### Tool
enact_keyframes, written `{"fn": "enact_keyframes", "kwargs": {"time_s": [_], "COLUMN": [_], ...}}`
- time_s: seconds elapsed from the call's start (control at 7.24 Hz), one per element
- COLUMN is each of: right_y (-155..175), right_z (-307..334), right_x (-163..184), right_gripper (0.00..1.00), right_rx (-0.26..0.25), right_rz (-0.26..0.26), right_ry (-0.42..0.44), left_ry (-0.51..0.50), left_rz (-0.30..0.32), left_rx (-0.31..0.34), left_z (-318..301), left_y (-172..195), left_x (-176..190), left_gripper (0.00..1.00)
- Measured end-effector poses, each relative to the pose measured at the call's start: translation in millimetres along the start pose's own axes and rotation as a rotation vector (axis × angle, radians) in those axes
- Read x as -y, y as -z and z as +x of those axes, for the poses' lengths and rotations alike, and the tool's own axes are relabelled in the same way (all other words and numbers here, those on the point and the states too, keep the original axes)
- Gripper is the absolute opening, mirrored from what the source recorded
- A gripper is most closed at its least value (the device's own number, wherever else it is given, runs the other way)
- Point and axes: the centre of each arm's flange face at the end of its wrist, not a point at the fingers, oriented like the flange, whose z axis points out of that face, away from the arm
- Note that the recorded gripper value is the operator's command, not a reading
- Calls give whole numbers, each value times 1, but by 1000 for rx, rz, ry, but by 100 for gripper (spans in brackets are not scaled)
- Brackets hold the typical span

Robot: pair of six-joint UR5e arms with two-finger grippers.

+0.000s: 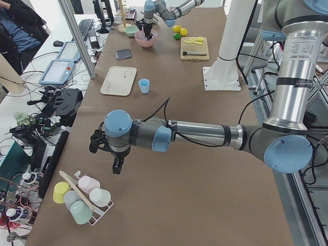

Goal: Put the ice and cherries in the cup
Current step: 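Grasp an ice cube from the pink bowl with the right gripper, then carry the ice cube over the light-blue cup and release it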

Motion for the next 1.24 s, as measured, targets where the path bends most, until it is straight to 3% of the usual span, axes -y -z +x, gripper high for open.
{"fn": "enact_keyframes", "kwargs": {"time_s": [0.41, 0.83, 1.24], "right_y": [31, 108, 186], "right_z": [-2, -12, -150], "right_x": [18, 49, 128], "right_gripper": [18, 18, 18], "right_rx": [3, 60, 82], "right_rz": [-2, 8, -34], "right_ry": [-19, -70, -191], "left_ry": [1, 4, 2], "left_rz": [-1, -4, -1], "left_rx": [0, 0, 0], "left_z": [-1, -2, -1], "left_y": [-1, -2, -1], "left_x": [0, -2, -1], "left_gripper": [98, 98, 98]}}
